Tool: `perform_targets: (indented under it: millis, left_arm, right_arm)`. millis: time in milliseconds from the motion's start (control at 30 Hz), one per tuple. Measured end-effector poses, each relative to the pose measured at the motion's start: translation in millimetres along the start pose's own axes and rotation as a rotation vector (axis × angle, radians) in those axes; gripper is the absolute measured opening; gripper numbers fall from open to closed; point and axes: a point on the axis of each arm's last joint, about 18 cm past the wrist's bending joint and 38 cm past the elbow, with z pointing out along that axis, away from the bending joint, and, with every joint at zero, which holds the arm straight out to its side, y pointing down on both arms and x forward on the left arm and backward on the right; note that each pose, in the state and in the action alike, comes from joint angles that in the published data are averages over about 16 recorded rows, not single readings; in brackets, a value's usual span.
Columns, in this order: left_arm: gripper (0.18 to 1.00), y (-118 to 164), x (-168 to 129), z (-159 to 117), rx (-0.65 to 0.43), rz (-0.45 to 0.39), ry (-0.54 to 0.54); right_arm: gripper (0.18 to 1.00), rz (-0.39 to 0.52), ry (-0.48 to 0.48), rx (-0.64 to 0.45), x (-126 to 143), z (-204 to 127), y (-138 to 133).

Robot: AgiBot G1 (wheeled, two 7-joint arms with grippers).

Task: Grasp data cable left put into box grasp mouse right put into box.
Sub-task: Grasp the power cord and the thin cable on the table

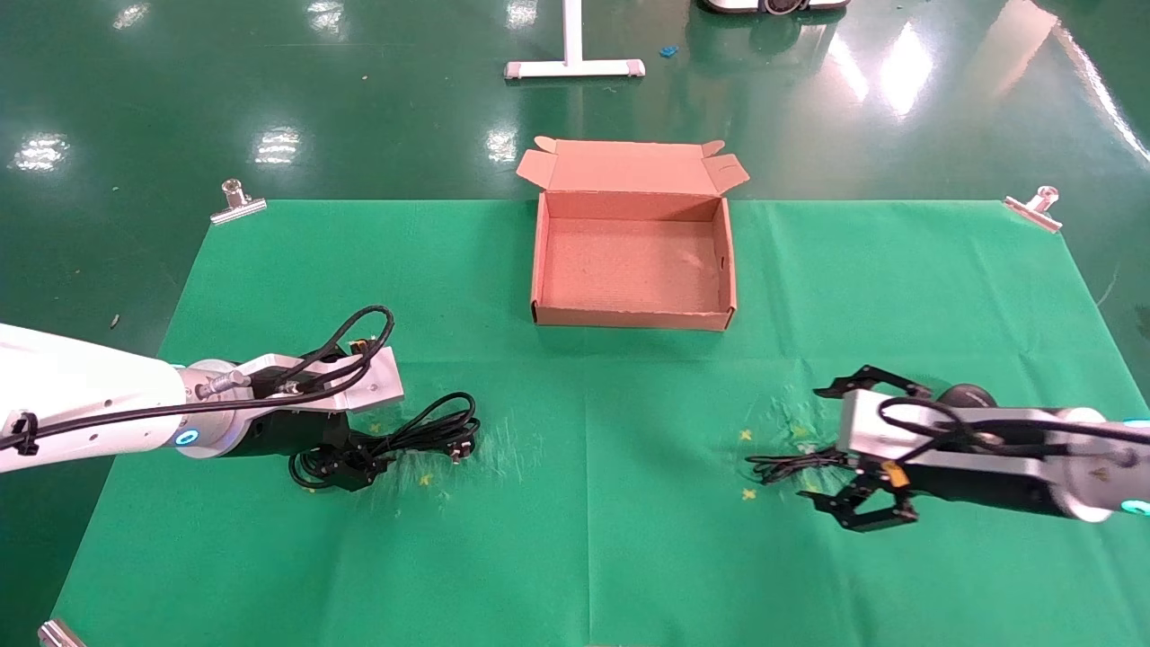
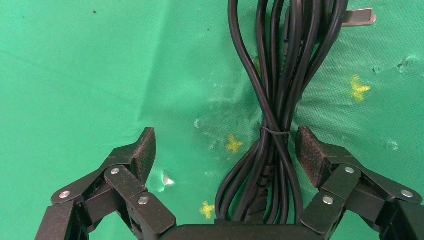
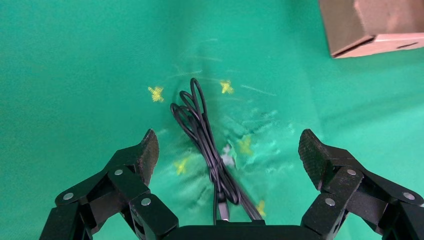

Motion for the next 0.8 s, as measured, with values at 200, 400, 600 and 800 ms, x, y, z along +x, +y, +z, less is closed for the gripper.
perform_targets:
  millis: [200, 400, 600, 800]
  left_arm:
    - [1.001, 0.0, 0.0, 0.0, 0.000, 0.000, 0.000]
    - [1.001, -0.1, 0.0, 0.1, 0.000, 0.000, 0.000]
    - [0.999, -0.1, 0.0, 0.1, 0.000, 0.000, 0.000]
    - [0.986, 0.0, 0.0, 0.1, 0.000, 0.000, 0.000]
  right_arm:
    - [1.001, 0.000, 0.001, -0.023, 2.0, 15.4, 0.0]
    - [1.001, 0.006, -0.006, -0.045, 2.3, 23.7, 2.8]
    - [1.001, 0.015, -0.009, -0.058, 2.5, 26.5, 5.6]
    - [0.996, 0.017, -0.010, -0.059, 2.5, 26.8, 6.0]
